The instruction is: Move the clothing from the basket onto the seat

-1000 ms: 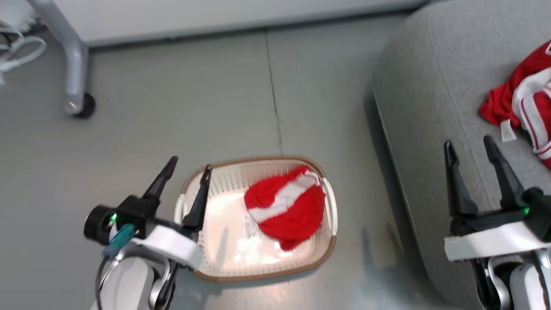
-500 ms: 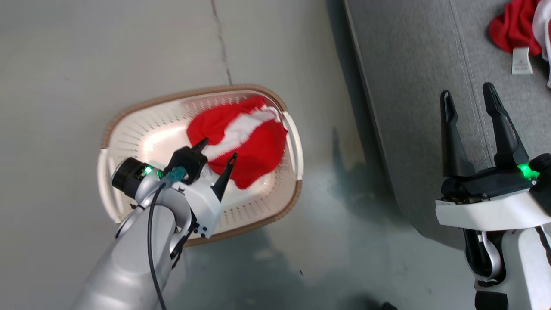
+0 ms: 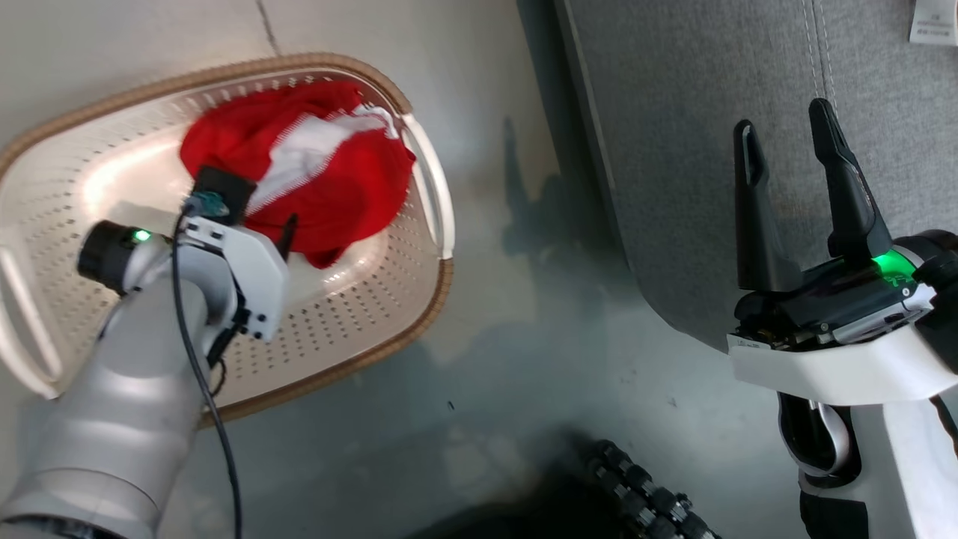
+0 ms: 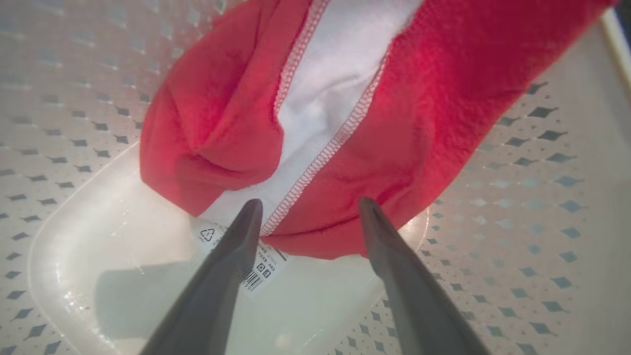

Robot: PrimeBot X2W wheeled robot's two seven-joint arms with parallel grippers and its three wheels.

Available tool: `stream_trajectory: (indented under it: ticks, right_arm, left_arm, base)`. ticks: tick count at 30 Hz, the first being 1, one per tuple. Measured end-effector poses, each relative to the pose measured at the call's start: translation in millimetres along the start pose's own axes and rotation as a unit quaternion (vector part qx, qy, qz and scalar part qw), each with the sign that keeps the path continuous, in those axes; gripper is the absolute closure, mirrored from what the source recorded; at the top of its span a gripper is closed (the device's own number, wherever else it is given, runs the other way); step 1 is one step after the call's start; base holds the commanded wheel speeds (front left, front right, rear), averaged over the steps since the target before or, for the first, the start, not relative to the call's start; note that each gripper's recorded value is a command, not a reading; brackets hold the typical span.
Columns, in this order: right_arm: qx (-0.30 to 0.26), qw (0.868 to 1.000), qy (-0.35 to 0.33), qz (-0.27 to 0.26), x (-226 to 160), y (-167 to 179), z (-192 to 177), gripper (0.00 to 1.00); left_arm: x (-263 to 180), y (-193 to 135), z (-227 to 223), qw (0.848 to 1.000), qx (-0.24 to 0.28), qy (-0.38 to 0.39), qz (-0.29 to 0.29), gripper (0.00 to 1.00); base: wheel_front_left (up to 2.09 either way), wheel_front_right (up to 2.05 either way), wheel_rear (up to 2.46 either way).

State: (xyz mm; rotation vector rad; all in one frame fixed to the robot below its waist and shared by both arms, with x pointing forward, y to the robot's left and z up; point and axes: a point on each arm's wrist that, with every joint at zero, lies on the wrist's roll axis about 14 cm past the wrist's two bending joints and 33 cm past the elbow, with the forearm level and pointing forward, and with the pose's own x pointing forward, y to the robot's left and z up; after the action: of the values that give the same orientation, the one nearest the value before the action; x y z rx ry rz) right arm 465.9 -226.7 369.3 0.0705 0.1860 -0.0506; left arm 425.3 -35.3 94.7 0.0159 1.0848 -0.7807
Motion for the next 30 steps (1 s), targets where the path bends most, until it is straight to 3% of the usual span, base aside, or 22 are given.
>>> stream_trajectory:
  ticks: [7, 17, 18, 19, 20, 21, 30]
  right_arm:
    - [-0.008, 1.000, 0.009, -0.005, 2.1, -4.4, -9.4, 0.00]
    - [-0.006, 1.000, 0.022, -0.008, -3.5, -3.6, -20.0, 0.00]
    - [-0.006, 1.000, 0.022, -0.009, -4.1, -3.6, -20.3, 0.00]
    - [-0.005, 1.000, 0.023, -0.008, -4.5, -3.0, -20.8, 0.00]
    - [-0.005, 1.000, 0.022, -0.006, -4.4, -1.7, -20.4, 0.00]
    - [-0.007, 1.000, 0.021, -0.003, -4.1, 0.2, -20.1, 0.00]
    - [-0.013, 1.000, 0.023, 0.014, -4.2, 12.7, -24.8, 0.00]
  left_arm:
    - [29.7, 10.7, -25.2, 0.998, -0.021, 0.052, -0.002, 0.00]
    - [37.7, 27.7, -41.1, 0.994, -0.051, 0.088, 0.026, 0.00]
    - [38.2, 28.0, -41.5, 0.994, -0.056, 0.088, 0.027, 0.07]
    - [38.4, 28.3, -42.0, 0.994, -0.058, 0.089, 0.027, 0.49]
    - [38.3, 29.1, -41.9, 0.994, -0.061, 0.090, 0.028, 0.79]
    - [37.8, 31.0, -42.2, 0.993, -0.066, 0.089, 0.030, 1.00]
    - [31.0, 49.9, -47.2, 0.993, -0.085, 0.065, 0.047, 1.00]
  base:
    - [0.00, 0.00, 0.00]
    - [0.00, 0.00, 0.00]
    - [0.10, 0.10, 0.10]
    - [0.17, 0.17, 0.17]
    - [0.21, 0.21, 0.21]
    - [0.21, 0.21, 0.21]
    - [0.09, 0.09, 0.09]
